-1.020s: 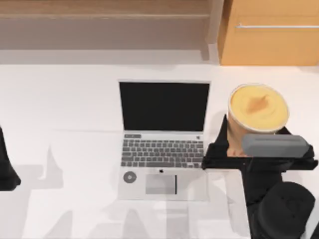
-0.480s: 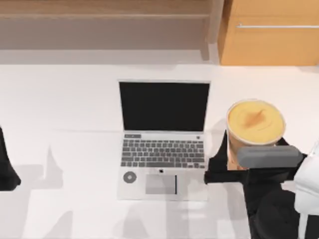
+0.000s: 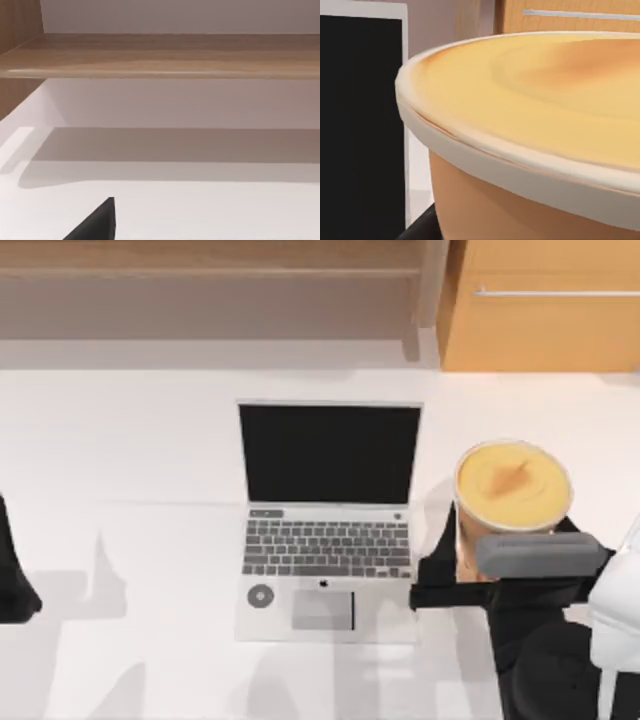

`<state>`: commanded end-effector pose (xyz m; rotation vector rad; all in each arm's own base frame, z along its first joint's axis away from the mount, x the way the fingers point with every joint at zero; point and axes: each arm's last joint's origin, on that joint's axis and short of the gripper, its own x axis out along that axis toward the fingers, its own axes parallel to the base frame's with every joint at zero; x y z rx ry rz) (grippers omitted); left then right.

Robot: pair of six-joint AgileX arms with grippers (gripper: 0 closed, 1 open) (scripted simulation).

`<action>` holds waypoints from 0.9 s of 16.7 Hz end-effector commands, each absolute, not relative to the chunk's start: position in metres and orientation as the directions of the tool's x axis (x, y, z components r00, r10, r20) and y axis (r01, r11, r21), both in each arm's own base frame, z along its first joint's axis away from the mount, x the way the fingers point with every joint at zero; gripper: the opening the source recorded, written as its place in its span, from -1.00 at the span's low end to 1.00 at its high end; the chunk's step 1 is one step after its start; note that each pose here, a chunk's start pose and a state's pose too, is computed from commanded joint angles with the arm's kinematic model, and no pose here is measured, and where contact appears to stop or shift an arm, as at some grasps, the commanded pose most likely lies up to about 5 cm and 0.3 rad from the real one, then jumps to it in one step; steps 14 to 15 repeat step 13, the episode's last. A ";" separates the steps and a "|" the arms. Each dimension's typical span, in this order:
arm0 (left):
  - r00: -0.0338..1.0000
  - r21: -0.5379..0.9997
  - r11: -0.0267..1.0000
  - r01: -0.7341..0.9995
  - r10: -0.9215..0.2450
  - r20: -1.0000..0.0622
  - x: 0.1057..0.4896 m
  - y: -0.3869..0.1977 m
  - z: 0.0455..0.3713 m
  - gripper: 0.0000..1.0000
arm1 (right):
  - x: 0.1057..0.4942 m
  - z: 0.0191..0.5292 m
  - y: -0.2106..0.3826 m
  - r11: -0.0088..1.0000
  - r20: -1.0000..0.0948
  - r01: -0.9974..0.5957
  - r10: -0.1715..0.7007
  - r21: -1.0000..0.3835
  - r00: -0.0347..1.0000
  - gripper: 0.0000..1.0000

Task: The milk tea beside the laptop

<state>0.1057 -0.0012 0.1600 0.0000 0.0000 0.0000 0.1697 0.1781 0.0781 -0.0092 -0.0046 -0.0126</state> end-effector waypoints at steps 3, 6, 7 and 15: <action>1.000 0.000 1.000 0.000 0.000 0.000 0.106 -0.001 0.160 1.00 | 0.170 0.078 0.178 1.000 0.005 0.013 -0.013 -0.009 1.000 0.36; 1.000 0.000 1.000 0.000 0.000 0.000 0.106 -0.001 0.160 1.00 | 0.170 0.078 0.178 1.000 0.005 0.013 -0.013 -0.009 1.000 0.81; 1.000 0.000 1.000 0.000 0.000 0.000 0.106 -0.001 0.160 1.00 | 0.170 0.078 0.178 1.000 0.005 0.013 -0.013 -0.009 1.000 0.96; 1.000 0.000 1.000 0.000 0.000 0.000 0.106 -0.001 0.160 1.00 | 0.170 0.078 0.178 1.000 0.005 0.013 -0.013 -0.009 1.000 1.00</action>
